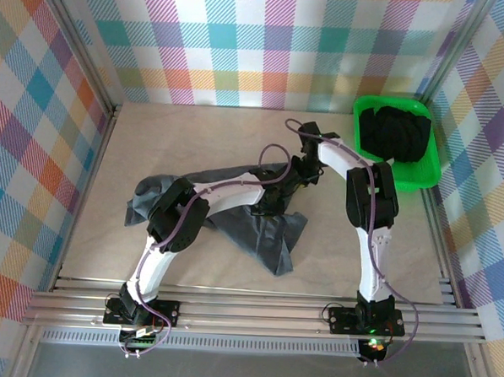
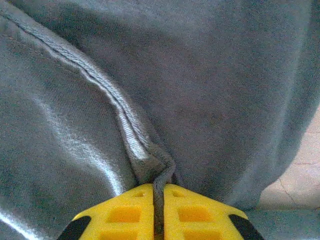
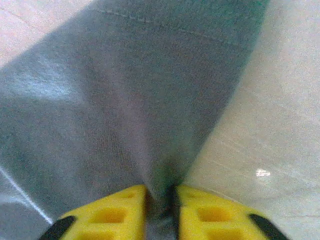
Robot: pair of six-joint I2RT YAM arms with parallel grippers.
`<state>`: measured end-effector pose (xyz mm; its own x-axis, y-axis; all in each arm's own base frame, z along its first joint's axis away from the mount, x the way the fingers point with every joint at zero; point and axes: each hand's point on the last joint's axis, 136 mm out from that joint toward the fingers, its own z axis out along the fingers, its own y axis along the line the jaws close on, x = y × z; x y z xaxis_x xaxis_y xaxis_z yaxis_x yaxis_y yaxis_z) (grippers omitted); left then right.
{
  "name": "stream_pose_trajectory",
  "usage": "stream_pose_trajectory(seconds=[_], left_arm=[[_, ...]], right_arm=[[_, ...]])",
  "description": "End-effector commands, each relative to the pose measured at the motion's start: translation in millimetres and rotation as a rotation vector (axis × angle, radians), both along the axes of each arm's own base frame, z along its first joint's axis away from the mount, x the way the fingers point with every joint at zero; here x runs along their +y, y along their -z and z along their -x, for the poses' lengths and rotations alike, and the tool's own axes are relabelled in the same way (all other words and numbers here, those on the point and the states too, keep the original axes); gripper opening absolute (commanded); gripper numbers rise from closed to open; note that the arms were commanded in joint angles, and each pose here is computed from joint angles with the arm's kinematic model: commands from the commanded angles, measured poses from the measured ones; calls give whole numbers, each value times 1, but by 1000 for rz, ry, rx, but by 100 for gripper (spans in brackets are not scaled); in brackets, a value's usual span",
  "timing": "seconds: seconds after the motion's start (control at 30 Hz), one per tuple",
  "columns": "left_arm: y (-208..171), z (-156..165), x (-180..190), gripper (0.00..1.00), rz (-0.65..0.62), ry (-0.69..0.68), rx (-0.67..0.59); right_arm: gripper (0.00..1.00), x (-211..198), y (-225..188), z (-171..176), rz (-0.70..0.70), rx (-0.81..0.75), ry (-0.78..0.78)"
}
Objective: Fold and stack the t-shirts
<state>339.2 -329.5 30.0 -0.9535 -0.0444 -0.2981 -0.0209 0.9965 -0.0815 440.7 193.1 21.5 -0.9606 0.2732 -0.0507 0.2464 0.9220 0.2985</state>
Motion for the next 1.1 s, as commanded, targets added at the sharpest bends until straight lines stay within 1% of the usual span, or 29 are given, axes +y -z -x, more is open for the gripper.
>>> stream_pose_trajectory(seconds=[0.0,0.03,0.1,0.17,0.27,0.4,0.5,0.57,0.7,0.8,0.9,1.0,1.07], left_arm=[[-22,-5,7,7,66,-63,-22],[-23,-5,12,4,72,-86,-24],[-27,-5,21,0,103,-130,-22],[-39,-6,29,0,151,-169,-40],[-70,-10,40,0,217,-213,-92],[-127,-22,62,0,311,-288,-212],[-177,-34,89,0,396,-376,-323],[-218,-42,116,0,454,-445,-423],[-299,-45,175,0,554,-561,-631],[-356,-34,218,0,631,-623,-775],[-406,-10,252,0,687,-661,-907],[-447,20,276,0,724,-677,-1024],[-473,41,288,0,753,-672,-1100]], right_arm=[[3,-22,10,9,104,49,42],[0,-29,8,10,126,42,50],[0,-42,2,12,154,24,72],[0,-53,-7,14,147,-5,95],[0,-61,-31,18,112,-59,109],[0,-64,-80,17,64,-184,107],[0,-69,-128,12,29,-292,127],[0,-76,-164,8,-1,-369,161],[0,-91,-241,-1,-69,-545,218],[0,-93,-302,-2,-146,-700,220],[0,-93,-357,9,-210,-841,213],[0,-93,-404,29,-261,-971,201],[0,-95,-435,48,-295,-1067,189]])
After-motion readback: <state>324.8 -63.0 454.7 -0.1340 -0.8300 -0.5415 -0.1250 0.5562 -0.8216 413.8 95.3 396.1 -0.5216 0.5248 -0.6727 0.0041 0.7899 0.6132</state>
